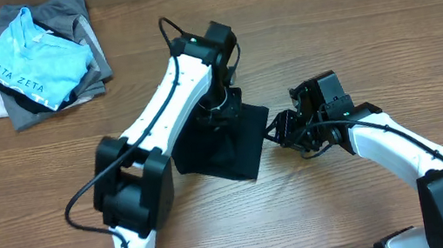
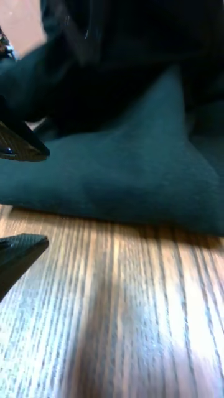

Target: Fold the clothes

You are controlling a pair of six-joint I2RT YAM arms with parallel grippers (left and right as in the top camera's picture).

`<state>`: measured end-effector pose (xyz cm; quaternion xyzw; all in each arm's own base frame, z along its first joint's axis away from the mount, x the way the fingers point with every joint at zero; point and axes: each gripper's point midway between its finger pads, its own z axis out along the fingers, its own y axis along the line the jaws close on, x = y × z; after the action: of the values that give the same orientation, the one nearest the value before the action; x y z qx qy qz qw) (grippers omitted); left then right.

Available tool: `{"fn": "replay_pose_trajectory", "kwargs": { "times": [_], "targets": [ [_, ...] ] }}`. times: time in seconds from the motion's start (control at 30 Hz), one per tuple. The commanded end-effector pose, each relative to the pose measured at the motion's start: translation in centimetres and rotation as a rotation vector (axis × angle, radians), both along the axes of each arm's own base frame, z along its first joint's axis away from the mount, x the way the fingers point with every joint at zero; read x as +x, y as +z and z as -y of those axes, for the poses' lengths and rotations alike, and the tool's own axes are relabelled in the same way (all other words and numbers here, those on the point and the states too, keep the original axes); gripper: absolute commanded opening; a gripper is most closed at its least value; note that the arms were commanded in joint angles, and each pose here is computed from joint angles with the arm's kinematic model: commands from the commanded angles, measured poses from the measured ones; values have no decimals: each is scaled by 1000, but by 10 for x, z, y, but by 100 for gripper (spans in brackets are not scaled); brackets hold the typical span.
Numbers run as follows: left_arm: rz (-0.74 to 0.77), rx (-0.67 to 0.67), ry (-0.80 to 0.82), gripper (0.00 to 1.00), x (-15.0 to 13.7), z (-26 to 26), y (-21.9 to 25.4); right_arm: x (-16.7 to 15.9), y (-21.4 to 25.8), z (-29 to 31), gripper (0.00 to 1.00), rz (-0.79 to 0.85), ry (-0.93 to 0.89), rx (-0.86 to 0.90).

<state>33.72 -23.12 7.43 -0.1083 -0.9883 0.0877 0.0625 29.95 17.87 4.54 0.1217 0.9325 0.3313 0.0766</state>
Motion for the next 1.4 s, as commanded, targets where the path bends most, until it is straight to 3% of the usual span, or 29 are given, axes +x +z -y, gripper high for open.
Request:
{"fn": "replay_pose_trajectory", "kwargs": {
  "times": [0.0,0.1,0.2,0.3,0.6,0.7,1.13,1.17,1.27,1.37],
  "targets": [
    [-53,-83,-5,4,-8,23,-3,0,-18,3,39,-45,-31,-24],
    [-48,-92,-32,5,-14,34,-3,0,-32,0,36,-82,-32,-13],
    [-51,-91,-58,12,-21,42,-3,0,-38,-5,35,-102,-26,17],
    [-56,-88,-88,26,-30,51,-3,1,-42,-7,33,-108,-29,27],
    [-76,-107,-156,30,-52,72,-1,1,-45,-7,33,-120,-43,24],
    [-84,-101,-165,45,-55,71,-1,4,-44,-5,38,-113,-48,18],
    [-33,-118,-193,49,-46,74,41,35,-26,26,49,-93,-108,-21],
    [-25,-124,-193,52,-45,75,45,38,-24,31,50,-93,-121,-22],
    [-11,-134,-196,75,-43,77,56,48,-18,51,53,-96,-166,-23],
    [-19,-137,-193,76,-45,77,58,57,-10,69,53,-85,-184,-20]
  ]
}}
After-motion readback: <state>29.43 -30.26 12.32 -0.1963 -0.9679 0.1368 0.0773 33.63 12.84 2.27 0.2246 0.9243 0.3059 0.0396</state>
